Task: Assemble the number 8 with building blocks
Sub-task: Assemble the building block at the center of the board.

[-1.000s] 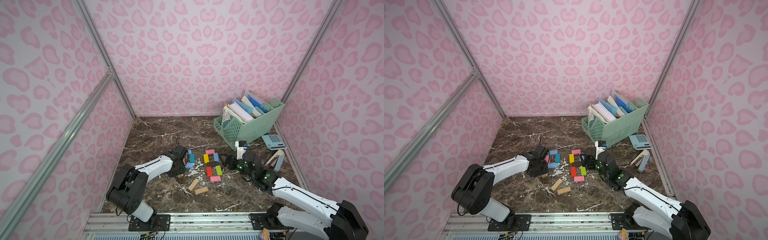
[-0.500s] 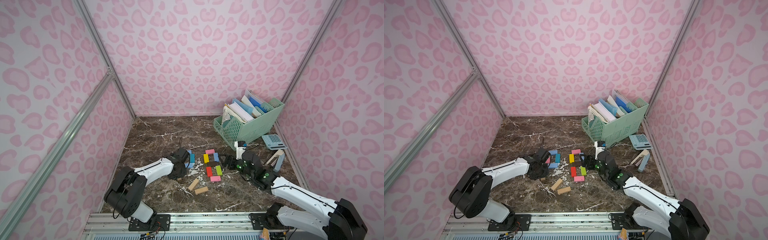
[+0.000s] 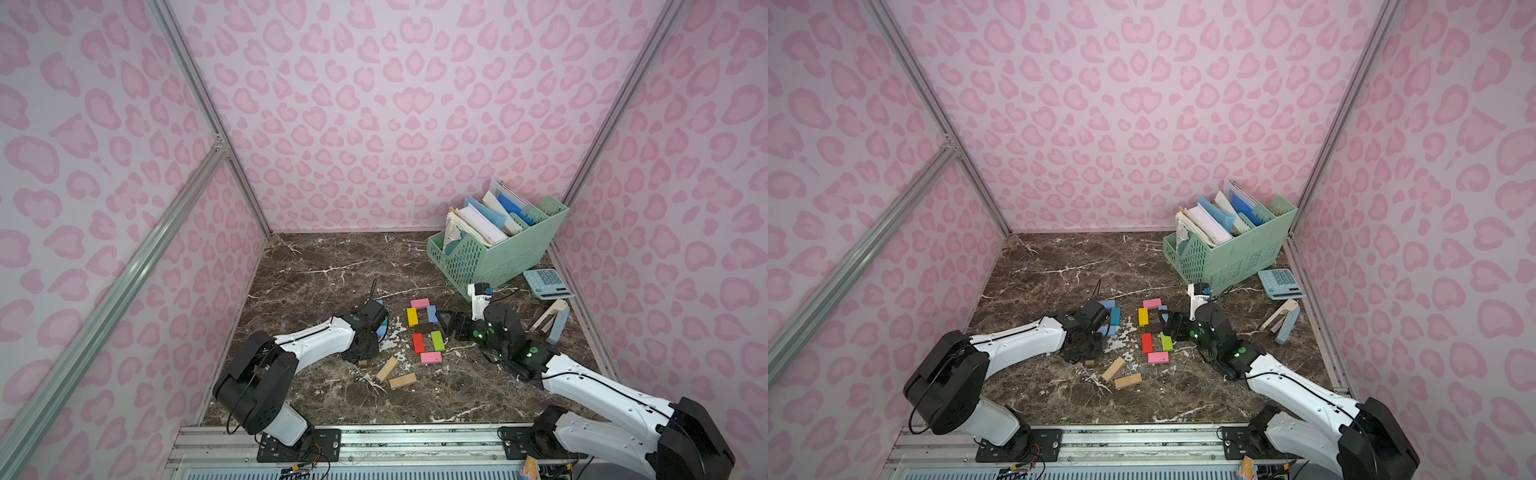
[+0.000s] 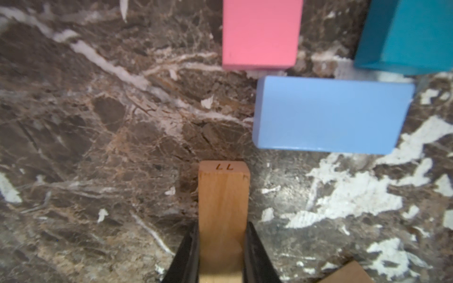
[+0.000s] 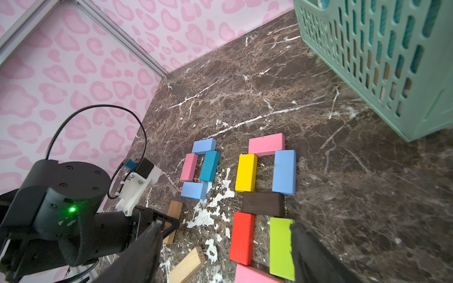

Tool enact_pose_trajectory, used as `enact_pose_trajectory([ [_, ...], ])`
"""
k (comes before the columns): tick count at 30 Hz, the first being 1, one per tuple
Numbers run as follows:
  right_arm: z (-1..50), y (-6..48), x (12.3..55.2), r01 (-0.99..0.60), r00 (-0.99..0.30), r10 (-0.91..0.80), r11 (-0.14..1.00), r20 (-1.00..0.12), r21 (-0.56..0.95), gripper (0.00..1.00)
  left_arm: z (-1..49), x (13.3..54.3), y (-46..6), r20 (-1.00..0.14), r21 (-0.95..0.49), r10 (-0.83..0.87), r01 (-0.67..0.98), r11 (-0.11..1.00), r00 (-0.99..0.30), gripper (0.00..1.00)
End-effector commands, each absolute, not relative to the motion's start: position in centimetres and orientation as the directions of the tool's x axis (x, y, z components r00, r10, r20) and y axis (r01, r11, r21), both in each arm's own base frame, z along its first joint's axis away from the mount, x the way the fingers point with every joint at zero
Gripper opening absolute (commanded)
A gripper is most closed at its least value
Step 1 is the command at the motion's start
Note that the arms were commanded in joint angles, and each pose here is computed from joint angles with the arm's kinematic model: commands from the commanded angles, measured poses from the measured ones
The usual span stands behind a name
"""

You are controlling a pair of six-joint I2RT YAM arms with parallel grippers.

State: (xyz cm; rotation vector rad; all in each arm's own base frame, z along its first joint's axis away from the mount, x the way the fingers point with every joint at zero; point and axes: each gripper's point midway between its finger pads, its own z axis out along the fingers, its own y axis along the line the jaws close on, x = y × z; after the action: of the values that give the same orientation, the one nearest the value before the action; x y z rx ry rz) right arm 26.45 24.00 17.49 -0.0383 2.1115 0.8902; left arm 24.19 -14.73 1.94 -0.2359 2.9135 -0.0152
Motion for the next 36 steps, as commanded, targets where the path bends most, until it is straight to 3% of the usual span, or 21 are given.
enact_pose_trajectory([
  [1,18.16,24.21,26.57,-0.338,-0.644,0.271,0.739,-0.715,0.583,0.83,2.05,24.44,-14.7,-0.215,-0.007,-0.132,-0.134,0.991,-0.968,0.13],
  [25,17.95,24.42,26.54,-0.343,-0.652,0.261,0.737,-0.712,0.583,0.83,1.67,24.84,-15.05,-0.206,-0.002,-0.126,-0.128,0.992,-0.97,0.27],
  [36,18.02,24.46,26.42,-0.349,-0.651,0.257,0.734,-0.714,0.583,0.83,2.44,24.77,-14.89,-0.224,-0.017,-0.153,-0.153,0.988,-0.962,0.49],
])
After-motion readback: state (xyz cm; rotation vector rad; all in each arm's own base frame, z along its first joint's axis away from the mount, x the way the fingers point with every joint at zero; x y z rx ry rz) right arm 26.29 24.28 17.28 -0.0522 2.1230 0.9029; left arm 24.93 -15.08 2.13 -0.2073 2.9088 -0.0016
